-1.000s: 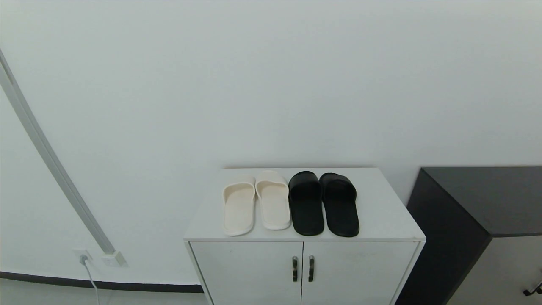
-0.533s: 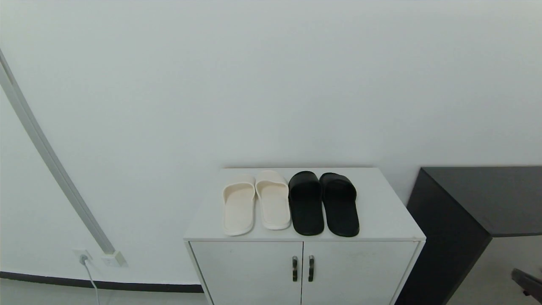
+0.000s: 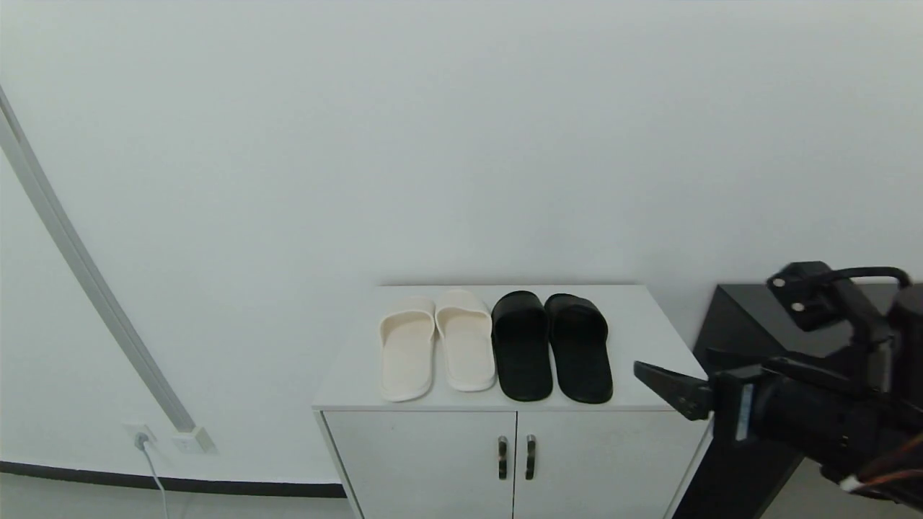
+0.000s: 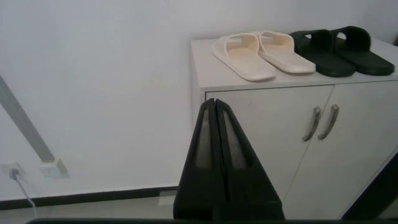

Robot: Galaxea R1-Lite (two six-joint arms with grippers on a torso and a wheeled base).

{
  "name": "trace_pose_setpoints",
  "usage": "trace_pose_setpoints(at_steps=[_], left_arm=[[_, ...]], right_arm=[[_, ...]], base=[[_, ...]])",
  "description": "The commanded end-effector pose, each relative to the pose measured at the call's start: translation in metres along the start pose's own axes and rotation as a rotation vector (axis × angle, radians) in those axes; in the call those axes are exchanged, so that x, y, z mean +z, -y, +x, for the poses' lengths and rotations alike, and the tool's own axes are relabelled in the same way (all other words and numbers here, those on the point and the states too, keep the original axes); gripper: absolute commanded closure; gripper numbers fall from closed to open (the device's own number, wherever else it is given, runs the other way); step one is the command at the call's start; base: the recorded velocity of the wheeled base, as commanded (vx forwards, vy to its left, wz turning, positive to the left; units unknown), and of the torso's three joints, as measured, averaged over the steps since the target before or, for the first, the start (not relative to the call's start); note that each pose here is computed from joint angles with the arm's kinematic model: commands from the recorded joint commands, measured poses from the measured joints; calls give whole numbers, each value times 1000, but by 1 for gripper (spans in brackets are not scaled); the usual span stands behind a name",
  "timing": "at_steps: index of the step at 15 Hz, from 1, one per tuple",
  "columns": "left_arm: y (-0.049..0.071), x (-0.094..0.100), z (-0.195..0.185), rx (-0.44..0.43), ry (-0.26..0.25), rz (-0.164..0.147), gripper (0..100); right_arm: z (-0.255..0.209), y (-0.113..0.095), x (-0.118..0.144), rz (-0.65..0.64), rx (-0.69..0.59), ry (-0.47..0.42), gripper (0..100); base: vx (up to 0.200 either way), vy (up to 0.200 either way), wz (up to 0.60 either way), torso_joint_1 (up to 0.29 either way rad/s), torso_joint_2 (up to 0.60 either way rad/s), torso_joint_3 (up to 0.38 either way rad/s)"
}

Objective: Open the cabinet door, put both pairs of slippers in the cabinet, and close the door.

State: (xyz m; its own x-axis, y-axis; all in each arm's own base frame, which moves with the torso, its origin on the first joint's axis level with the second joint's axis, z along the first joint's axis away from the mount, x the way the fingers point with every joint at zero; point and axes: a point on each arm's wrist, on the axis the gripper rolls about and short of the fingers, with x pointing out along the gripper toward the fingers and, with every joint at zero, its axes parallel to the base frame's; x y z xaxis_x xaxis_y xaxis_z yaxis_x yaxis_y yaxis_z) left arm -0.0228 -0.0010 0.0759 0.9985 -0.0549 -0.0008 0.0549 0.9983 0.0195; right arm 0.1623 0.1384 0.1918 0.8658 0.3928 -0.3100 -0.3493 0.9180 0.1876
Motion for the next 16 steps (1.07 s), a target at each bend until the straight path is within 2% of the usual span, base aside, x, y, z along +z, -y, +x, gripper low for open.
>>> trace_pose_setpoints(at_steps=[1,6,8,11,16], left_arm=[[0,0,0,1,1,0,100],[0,0,0,1,1,-1,100],[0,0,0,3,1,-3,100],[0,0,0,3,1,-4,100],[0,0,0,3,1,-6,100]], right_arm=[[68,-34,-4,-6,-80,-47,0],[147,-56,-17,-8,-261,21,0],[171,-60,-22,-3,-289,35,0],[203,-57,-33,11,-320,25,0],[242,-39,-42,31,-365,23,0]], base=[[0,0,0,0,0,0],[0,0,0,0,0,0],[0,0,0,0,0,0],[0,0,0,0,0,0],[0,0,0,0,0,0]])
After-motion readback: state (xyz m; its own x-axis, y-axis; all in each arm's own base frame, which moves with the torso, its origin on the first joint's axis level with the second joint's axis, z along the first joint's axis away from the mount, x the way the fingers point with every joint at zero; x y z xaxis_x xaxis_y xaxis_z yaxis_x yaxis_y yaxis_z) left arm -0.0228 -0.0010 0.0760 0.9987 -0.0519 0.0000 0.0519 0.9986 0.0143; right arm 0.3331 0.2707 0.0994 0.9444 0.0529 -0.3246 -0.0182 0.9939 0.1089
